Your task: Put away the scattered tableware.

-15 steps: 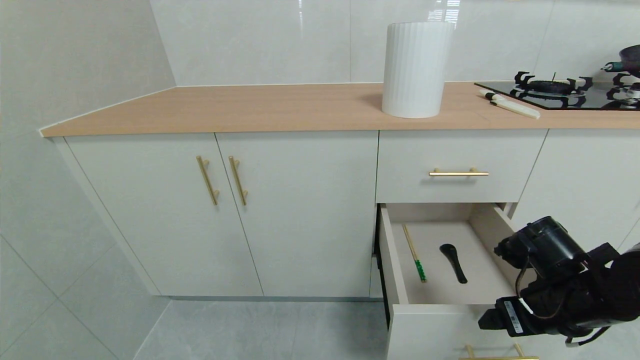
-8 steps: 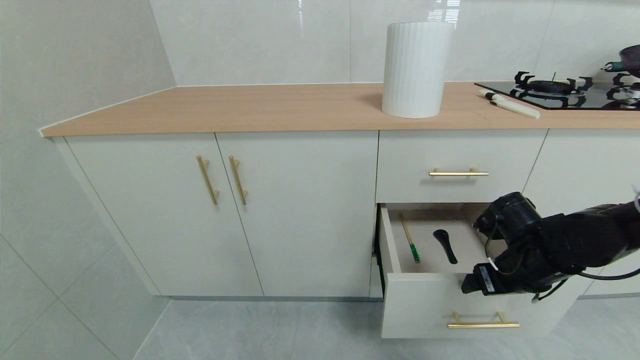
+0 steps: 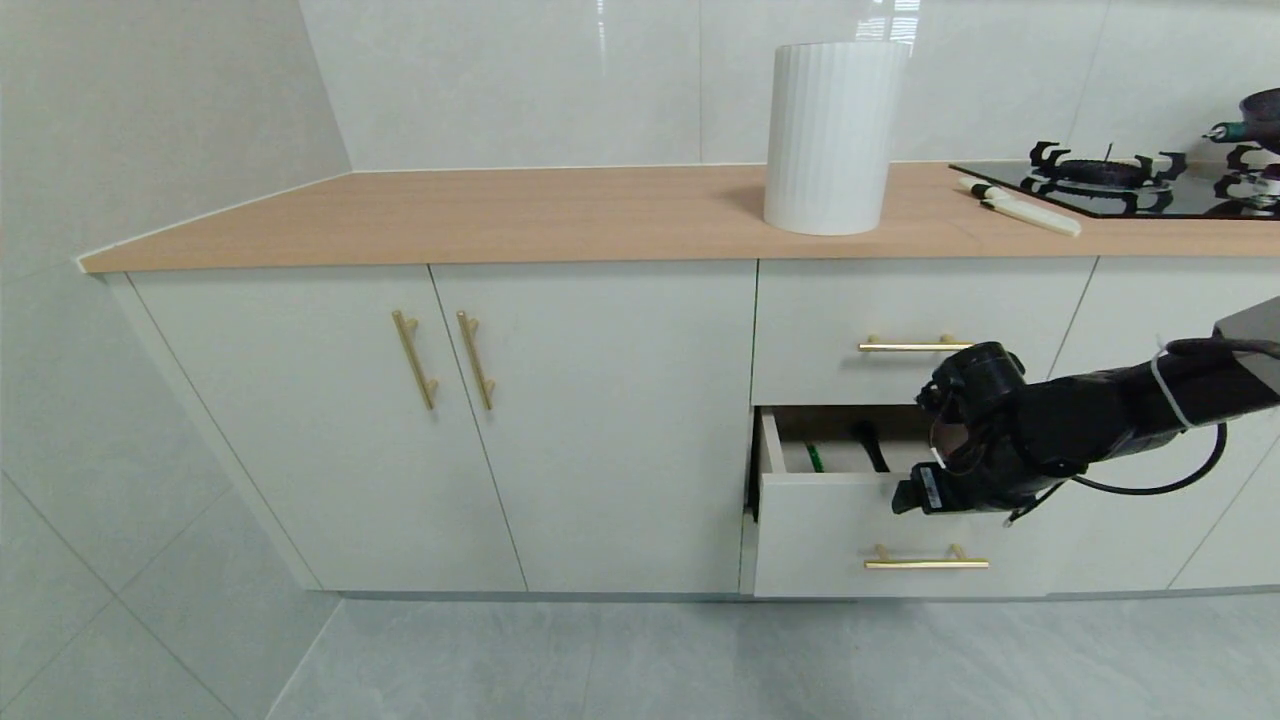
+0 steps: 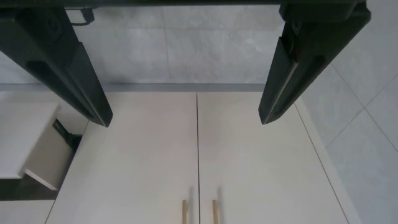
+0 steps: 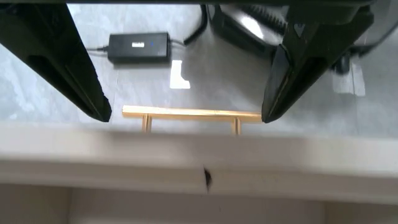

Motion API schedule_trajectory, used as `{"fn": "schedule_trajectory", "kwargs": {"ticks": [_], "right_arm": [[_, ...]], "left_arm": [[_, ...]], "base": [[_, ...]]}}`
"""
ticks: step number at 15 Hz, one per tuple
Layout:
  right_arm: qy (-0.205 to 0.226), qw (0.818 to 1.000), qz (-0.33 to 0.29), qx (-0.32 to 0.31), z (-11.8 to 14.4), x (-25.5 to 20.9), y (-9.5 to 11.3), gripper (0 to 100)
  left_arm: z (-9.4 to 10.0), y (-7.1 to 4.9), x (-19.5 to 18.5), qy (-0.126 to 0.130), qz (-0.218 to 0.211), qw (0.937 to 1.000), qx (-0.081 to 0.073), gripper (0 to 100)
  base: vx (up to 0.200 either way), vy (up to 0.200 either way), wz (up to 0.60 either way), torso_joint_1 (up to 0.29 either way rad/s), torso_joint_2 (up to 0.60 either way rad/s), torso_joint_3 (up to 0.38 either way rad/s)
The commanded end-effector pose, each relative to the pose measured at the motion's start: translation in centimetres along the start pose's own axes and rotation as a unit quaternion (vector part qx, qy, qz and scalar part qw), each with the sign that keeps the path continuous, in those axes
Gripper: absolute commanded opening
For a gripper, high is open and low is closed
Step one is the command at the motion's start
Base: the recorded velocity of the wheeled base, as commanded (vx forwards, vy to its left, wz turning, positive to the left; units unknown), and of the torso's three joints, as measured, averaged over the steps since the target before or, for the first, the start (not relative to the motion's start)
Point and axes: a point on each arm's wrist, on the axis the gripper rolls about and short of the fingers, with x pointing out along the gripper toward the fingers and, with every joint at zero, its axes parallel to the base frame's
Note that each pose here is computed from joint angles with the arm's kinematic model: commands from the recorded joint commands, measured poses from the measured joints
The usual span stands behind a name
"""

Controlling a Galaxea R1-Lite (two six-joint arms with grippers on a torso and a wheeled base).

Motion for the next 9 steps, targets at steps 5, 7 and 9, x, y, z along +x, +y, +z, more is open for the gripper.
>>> {"fn": "schedule_trajectory", "kwargs": {"ticks": [5, 7, 9], "right_arm": [[-0.026, 0.999, -0.003, 0.018, 2.8, 2.7, -0.4, 100], [-0.041, 0.999, -0.003, 0.021, 3.0, 3.4, -0.4, 100], [-0.060, 0.998, -0.004, 0.026, 3.2, 3.9, -0.4, 100]], "left_arm": [[0.0, 0.0, 0.0, 0.001, 0.000, 1.0000, 0.000, 100], [0.0, 0.0, 0.0, 0.001, 0.000, 1.0000, 0.001, 100], [0.0, 0.0, 0.0, 0.001, 0.000, 1.0000, 0.000, 100]], "base": [[0.000, 0.000, 0.00, 0.000, 0.00, 0.000], [0.000, 0.000, 0.00, 0.000, 0.00, 0.000], [0.000, 0.000, 0.00, 0.000, 0.00, 0.000]]}}
